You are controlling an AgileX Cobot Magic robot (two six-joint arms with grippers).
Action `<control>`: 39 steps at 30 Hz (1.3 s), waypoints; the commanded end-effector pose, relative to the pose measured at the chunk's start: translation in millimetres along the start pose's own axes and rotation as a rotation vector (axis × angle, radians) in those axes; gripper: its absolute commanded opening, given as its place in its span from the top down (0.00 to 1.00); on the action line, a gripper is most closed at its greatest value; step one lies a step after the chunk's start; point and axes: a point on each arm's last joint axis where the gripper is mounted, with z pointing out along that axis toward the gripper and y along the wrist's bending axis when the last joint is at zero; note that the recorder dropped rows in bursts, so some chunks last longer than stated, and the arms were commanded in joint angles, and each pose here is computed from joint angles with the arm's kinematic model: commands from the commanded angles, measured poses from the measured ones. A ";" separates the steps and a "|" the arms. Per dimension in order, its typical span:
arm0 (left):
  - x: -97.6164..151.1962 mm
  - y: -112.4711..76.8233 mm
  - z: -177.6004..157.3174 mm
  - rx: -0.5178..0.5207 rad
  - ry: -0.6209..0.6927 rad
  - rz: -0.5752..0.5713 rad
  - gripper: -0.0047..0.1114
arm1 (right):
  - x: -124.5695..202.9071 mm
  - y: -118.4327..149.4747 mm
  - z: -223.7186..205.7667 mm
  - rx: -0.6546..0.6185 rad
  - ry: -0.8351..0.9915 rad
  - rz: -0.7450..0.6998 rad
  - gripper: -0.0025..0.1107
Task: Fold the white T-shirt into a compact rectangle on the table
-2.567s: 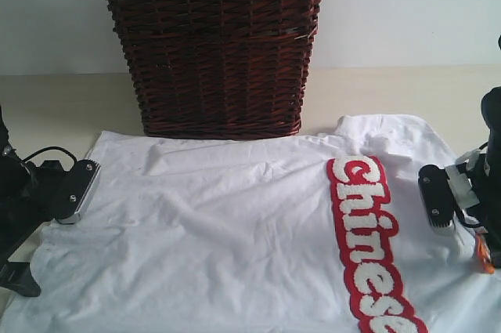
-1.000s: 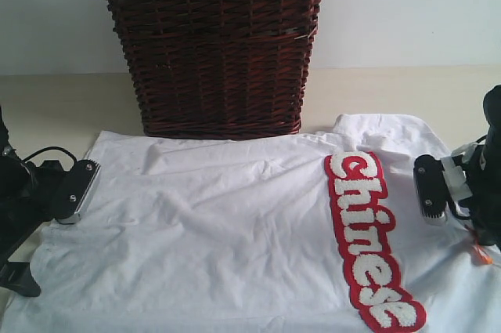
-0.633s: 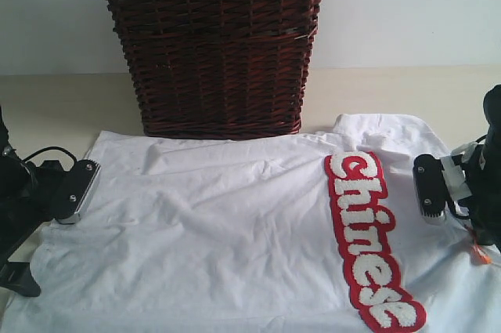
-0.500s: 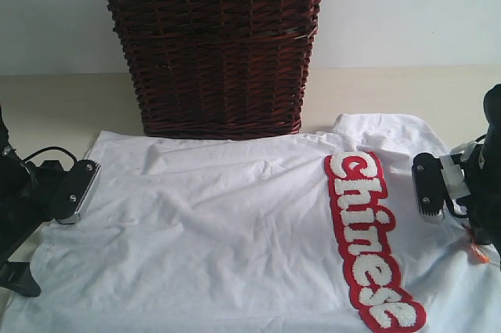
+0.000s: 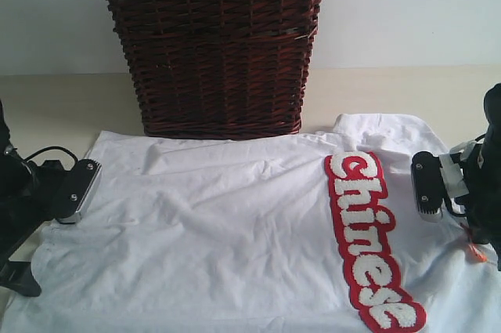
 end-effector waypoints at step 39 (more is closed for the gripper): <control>33.7 -52.7 -230.5 -0.866 -0.243 -0.698 0.96 | 51.6 47.9 -192.4 0.442 -0.217 0.297 0.98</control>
